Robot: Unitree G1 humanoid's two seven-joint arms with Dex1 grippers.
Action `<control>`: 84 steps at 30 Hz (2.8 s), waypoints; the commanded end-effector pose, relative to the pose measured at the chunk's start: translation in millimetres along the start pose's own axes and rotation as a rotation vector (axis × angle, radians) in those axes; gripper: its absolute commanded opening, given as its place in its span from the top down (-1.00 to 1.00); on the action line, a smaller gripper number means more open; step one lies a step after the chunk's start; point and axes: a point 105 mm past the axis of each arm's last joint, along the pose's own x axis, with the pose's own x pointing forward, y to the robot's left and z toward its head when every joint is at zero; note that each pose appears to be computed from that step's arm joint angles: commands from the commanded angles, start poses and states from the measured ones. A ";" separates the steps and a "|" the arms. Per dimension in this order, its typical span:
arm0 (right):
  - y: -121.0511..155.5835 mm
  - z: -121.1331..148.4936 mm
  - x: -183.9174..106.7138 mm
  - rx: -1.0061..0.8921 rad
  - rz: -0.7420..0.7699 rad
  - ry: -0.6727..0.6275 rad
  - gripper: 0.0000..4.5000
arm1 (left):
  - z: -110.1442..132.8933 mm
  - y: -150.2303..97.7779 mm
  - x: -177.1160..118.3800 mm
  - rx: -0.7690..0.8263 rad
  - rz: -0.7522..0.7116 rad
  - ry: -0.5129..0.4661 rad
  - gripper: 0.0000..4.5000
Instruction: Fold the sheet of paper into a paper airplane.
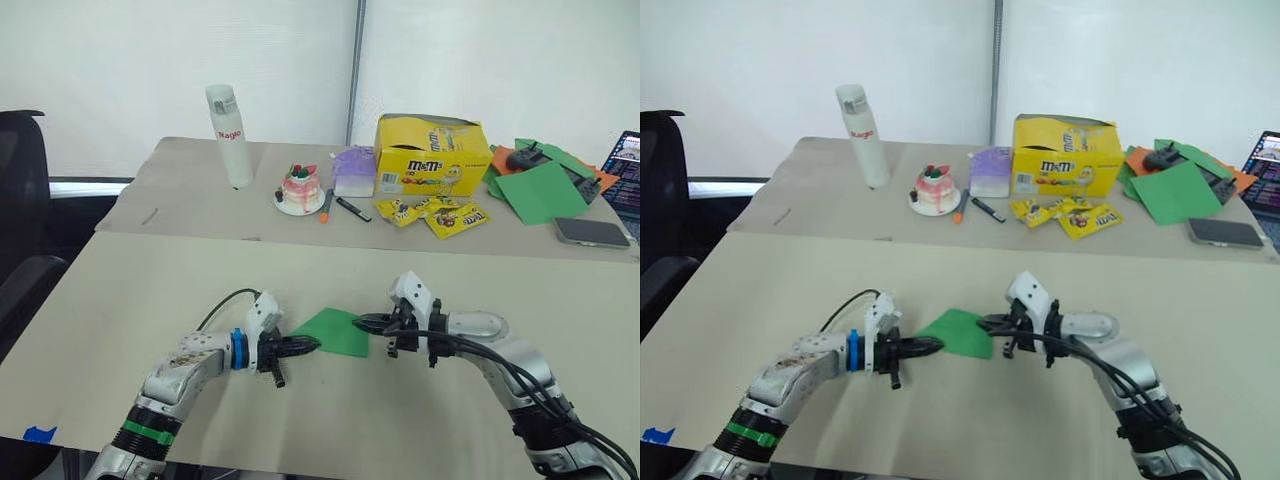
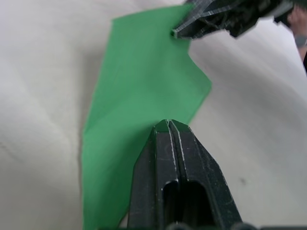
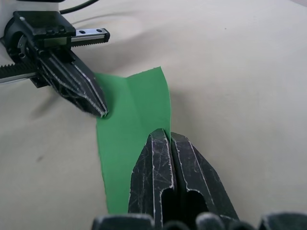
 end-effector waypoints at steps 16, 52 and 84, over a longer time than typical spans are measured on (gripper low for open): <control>3.4 10.2 -5.7 -0.211 -0.007 -0.052 0.99 | -36.1 22.0 -14.4 -0.230 0.138 0.106 1.00; 42.4 -43.5 -7.4 -0.806 0.114 -0.002 0.99 | -8.9 19.5 -6.9 -0.110 0.099 0.092 1.00; 42.8 -48.7 -16.6 -0.810 0.117 0.061 0.87 | -2.1 1.4 26.1 0.105 -0.059 0.205 1.00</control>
